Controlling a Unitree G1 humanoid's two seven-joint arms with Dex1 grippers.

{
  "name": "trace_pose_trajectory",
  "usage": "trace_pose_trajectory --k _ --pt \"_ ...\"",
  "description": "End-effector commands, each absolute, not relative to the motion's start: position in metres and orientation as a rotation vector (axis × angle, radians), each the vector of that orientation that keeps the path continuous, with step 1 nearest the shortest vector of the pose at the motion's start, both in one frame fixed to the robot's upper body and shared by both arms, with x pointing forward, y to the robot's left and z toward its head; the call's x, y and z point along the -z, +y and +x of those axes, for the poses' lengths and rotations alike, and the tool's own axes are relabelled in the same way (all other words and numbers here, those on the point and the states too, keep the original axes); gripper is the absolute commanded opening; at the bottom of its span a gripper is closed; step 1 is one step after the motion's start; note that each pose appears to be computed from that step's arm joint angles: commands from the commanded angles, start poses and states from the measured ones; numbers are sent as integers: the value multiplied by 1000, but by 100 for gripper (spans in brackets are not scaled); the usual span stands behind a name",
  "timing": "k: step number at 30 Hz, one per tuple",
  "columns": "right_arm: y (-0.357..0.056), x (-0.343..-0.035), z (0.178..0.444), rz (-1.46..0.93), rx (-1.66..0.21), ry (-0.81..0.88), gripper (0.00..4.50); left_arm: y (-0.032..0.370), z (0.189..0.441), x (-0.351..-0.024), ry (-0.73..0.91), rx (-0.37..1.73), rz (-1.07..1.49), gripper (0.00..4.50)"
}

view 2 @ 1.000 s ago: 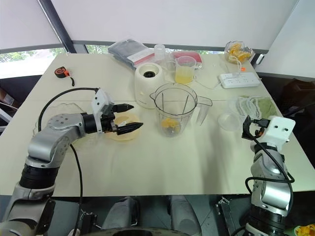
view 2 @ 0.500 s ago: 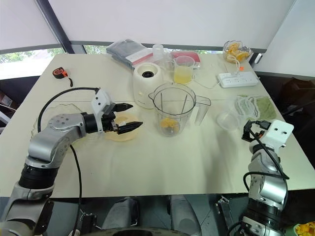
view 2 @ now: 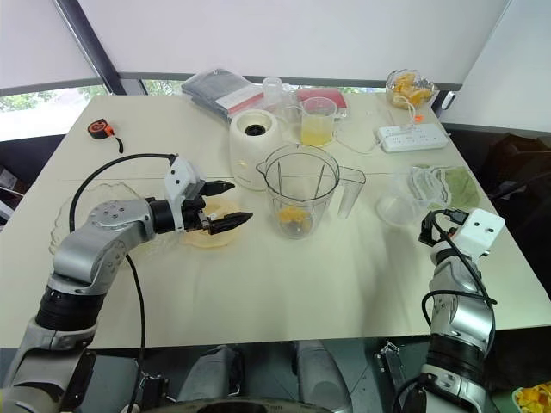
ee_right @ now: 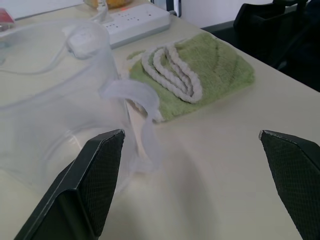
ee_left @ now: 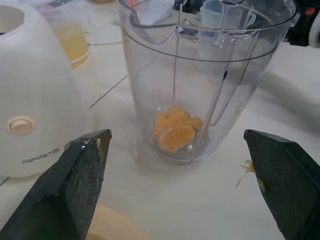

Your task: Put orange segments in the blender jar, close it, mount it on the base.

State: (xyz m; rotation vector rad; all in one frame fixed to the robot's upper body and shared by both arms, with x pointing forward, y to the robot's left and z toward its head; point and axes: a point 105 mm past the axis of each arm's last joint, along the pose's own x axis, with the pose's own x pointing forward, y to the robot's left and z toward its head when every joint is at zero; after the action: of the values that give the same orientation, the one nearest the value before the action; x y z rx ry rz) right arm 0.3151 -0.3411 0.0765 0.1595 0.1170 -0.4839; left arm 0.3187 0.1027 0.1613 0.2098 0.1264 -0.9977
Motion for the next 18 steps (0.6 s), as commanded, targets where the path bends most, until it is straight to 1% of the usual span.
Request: trace_pose_trajectory --k 1,15,16,18 --pt "-347 -91 318 147 490 59 450 99 316 -177 64 1004 236 442" --pt "-356 -94 344 151 487 48 450 97 316 -178 53 983 241 442" --pt "-357 -94 346 151 486 46 424 98 316 -178 52 981 240 446" --pt "-357 -95 348 152 484 44 354 98 316 -178 51 975 241 448"
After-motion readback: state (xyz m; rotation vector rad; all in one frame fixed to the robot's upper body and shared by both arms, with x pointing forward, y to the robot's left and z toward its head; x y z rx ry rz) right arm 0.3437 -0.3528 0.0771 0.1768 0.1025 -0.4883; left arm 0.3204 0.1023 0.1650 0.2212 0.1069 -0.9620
